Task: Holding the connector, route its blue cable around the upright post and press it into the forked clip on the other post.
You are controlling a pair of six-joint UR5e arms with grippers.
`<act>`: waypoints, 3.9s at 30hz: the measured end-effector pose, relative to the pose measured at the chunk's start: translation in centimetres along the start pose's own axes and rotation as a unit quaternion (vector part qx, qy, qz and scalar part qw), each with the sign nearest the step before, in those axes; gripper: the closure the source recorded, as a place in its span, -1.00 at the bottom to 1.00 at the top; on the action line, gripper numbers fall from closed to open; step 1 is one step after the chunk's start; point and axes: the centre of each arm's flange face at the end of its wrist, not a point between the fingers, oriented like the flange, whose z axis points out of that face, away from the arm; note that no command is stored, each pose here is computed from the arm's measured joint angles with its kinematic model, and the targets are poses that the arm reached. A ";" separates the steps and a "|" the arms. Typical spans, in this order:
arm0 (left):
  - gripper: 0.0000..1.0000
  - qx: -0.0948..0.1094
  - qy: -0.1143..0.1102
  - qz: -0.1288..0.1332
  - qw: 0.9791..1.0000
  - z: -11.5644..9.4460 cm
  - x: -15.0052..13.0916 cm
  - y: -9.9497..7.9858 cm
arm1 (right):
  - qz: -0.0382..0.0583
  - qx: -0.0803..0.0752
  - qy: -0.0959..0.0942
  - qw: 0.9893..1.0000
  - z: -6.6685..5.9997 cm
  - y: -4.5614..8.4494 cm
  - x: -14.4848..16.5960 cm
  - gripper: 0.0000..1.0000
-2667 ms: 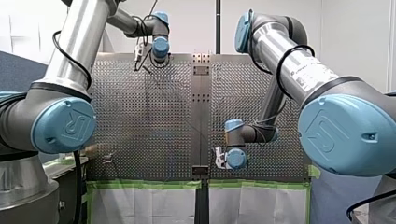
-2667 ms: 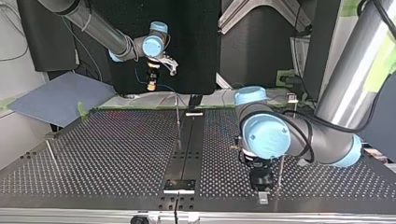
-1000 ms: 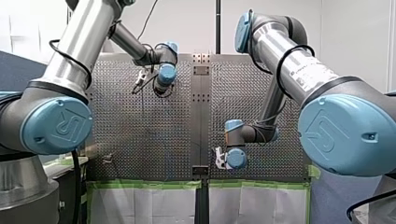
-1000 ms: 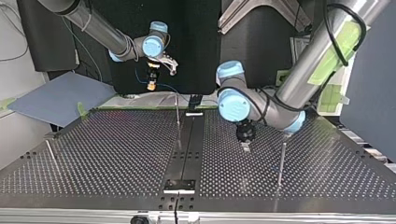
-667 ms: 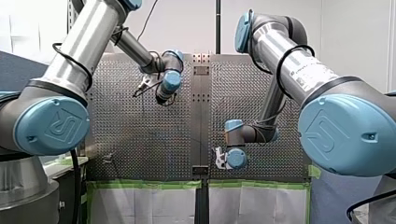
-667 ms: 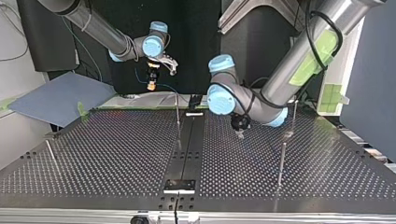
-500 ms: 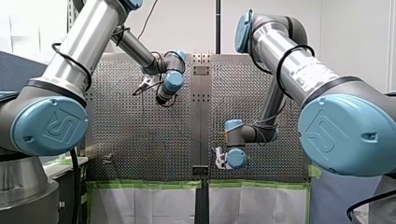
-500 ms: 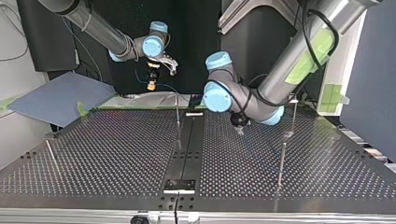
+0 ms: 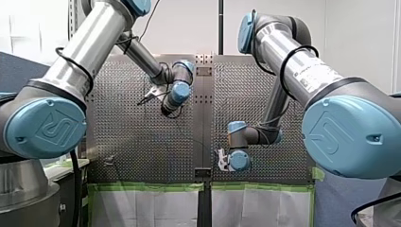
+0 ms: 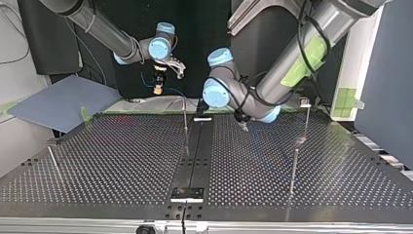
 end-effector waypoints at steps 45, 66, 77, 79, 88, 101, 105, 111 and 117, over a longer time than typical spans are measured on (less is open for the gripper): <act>-1.00 0.054 -0.031 -0.061 0.996 1.0 7.7 -9.7 | -0.031 0.051 0.004 0.998 -2.5 -2.4 -0.9 0.23; -1.00 0.123 -0.061 -0.149 0.979 1.0 9.6 -15.3 | -0.041 0.068 0.005 0.997 -2.2 -2.4 -0.9 0.23; -1.00 0.139 -0.085 -0.182 0.970 0.7 8.8 -16.1 | -0.043 0.088 0.008 0.995 -2.0 -2.6 -0.8 0.23; -1.00 0.144 -0.086 -0.183 0.969 0.6 9.0 -16.2 | -0.043 0.091 0.008 0.995 -2.0 -2.5 -0.8 0.23; -1.00 0.168 -0.101 -0.194 0.961 0.2 10.1 -16.8 | -0.042 0.115 0.013 0.992 -1.9 -2.9 -0.7 0.23; -1.00 0.156 -0.110 -0.192 0.963 0.4 9.9 -16.8 | -0.042 0.170 0.025 0.984 -1.9 -4.1 -0.3 0.23; -1.00 0.154 -0.114 -0.178 0.965 0.2 9.9 -16.9 | -0.042 0.178 0.027 0.983 -1.9 -4.3 -0.2 0.23; -1.00 0.152 -0.120 -0.154 0.969 0.1 9.8 -17.0 | -0.042 0.186 0.027 0.981 -1.9 -4.5 -0.1 0.23; -1.00 0.149 -0.123 -0.128 0.973 0.1 9.9 -17.1 | -0.041 0.189 0.029 0.981 -1.8 -4.6 0.0 0.23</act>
